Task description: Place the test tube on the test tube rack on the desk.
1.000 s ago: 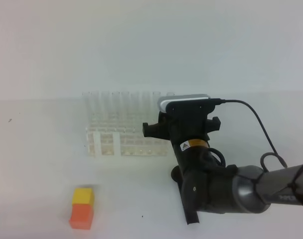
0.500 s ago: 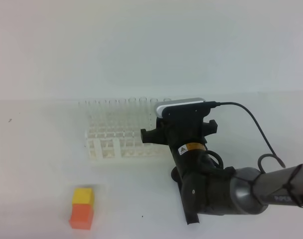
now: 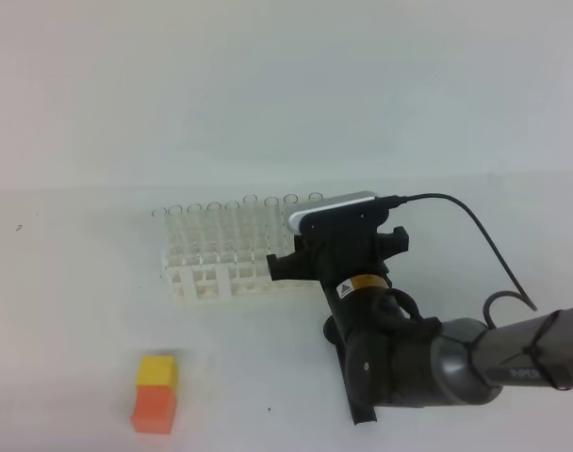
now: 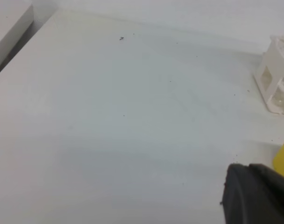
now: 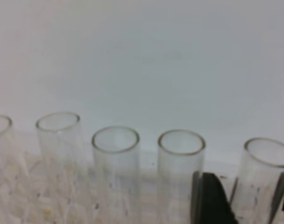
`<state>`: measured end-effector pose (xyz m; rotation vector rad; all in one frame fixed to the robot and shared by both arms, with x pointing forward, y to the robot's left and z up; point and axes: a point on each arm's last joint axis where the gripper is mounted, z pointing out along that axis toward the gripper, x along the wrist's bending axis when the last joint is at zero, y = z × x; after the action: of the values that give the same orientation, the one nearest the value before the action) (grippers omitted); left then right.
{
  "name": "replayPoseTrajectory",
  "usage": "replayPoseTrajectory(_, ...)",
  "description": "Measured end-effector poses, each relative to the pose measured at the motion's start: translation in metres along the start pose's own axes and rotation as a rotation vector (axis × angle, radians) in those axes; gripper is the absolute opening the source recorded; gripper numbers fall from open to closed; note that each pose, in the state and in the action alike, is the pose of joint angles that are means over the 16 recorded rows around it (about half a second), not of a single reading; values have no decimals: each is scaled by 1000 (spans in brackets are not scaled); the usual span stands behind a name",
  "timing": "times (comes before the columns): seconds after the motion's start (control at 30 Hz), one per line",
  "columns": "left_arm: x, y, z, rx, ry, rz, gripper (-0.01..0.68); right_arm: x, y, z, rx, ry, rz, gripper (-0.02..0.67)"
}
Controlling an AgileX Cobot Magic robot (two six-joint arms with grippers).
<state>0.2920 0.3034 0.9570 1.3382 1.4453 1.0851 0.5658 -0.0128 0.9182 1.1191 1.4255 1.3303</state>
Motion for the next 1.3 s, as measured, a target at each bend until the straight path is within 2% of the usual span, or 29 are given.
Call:
replayPoseTrajectory(0.6, 0, 0, 0, 0, -1, 0, -1, 0, -1, 2, -9, 20, -40, 337)
replayPoseTrajectory(1.3, 0, 0, 0, 0, -2, 0, -1, -1, 13, -1, -1, 9, -8, 337)
